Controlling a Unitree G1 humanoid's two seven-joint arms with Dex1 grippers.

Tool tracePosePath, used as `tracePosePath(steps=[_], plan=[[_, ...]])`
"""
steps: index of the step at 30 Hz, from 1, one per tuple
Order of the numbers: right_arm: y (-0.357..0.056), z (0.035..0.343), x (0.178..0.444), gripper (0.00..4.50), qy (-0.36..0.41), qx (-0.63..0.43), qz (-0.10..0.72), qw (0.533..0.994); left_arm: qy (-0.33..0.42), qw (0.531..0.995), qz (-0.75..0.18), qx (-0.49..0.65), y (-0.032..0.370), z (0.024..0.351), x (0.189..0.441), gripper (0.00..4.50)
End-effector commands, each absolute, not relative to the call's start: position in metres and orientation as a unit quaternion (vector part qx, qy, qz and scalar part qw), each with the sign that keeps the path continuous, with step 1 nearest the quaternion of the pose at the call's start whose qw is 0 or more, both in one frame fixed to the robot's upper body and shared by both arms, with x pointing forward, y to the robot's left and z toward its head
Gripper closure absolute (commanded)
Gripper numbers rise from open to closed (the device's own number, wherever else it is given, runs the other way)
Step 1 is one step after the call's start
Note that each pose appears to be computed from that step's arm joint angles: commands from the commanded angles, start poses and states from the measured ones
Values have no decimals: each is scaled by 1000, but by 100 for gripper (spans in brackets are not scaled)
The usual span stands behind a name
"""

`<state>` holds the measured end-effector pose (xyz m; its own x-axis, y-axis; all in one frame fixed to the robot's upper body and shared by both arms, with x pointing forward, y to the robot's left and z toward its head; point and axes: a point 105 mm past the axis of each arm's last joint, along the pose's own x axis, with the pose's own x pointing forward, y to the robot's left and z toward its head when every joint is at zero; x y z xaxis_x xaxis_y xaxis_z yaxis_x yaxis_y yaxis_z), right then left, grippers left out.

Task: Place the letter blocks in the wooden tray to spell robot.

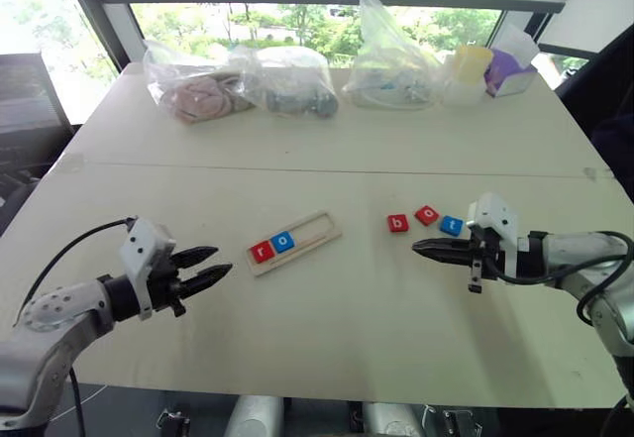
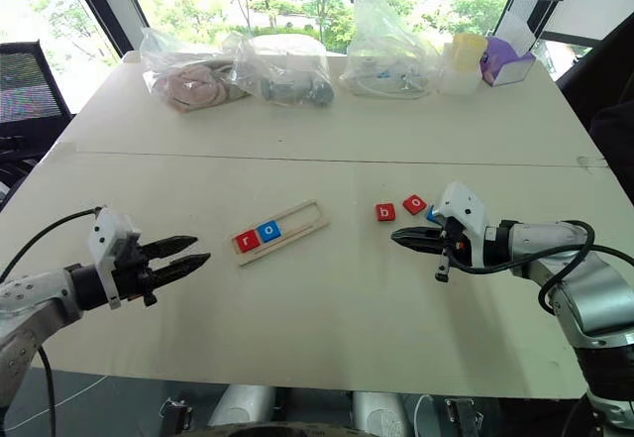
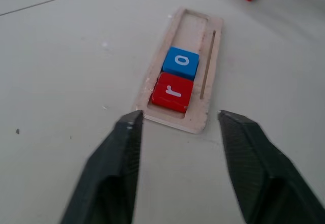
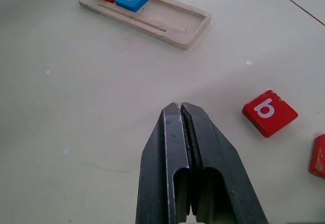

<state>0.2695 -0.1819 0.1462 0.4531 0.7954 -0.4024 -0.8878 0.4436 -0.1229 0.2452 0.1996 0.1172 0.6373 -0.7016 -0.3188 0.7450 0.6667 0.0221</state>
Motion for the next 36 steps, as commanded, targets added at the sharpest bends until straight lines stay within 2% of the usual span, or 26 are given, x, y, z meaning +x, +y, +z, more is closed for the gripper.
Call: tracePosePath(steps=[1,15,36], plan=[[-170,157,268,450,115,-172,515,832,140,889,-424,96,195,112,250,15],[-145,159,260,450,91,-161,529,828,105,886,-422,160,178,96,300,6],[-139,156,258,450,87,-163,526,830,132,857,-471,166,163,83,295,6]])
